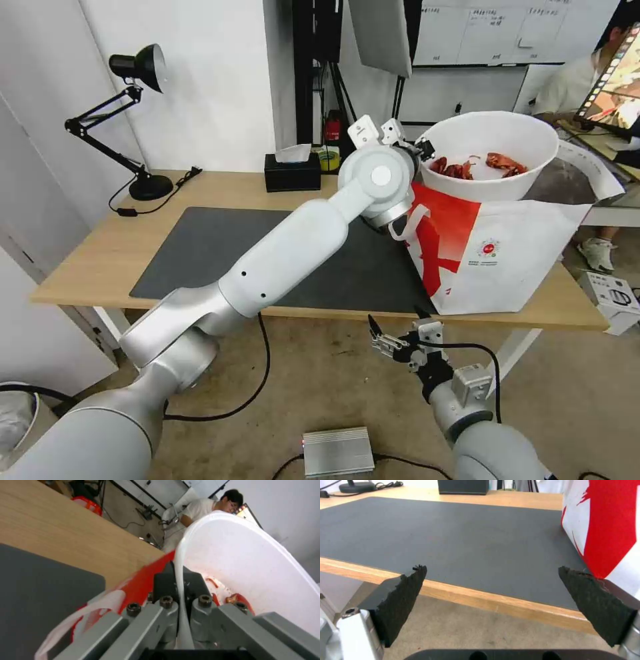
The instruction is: Pick up the trash from the table and place it into the takeout bag.
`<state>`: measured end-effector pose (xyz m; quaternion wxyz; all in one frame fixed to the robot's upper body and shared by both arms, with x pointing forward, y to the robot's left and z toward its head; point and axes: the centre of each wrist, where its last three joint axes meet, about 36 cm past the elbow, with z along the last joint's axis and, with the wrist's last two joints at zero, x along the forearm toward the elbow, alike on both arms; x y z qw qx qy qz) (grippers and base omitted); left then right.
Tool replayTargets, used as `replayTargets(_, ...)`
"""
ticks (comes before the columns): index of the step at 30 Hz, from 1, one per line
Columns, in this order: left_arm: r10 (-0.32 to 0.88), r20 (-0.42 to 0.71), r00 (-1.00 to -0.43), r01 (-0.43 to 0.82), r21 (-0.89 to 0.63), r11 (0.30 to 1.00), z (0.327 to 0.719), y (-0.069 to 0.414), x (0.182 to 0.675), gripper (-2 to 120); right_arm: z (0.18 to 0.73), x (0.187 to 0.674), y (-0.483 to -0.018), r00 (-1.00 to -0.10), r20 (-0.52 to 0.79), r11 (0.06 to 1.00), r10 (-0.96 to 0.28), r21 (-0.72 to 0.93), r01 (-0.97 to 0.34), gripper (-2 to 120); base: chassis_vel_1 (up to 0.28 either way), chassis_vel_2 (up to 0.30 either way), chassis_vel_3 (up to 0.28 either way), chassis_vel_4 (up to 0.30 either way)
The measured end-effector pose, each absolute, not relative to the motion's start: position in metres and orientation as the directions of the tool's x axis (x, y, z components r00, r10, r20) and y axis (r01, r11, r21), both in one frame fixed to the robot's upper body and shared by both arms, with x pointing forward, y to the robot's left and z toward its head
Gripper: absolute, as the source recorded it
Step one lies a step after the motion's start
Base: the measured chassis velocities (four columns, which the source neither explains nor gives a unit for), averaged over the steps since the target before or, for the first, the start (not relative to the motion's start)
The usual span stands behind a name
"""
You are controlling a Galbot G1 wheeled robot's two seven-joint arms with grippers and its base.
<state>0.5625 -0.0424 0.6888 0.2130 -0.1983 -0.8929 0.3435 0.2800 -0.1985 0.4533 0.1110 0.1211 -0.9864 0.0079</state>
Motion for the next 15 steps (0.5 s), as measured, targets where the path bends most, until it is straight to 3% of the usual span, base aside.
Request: replayTargets(15,0.503,0.235,-0.832,0.231,-0.677,0.699,0.682,-0.029,0.562,1,0.453,0.280,-0.199,-0.946,0.221,0.971,-0.237,0.011,-0.241,100,0.000,0.000,0.000,0.000)
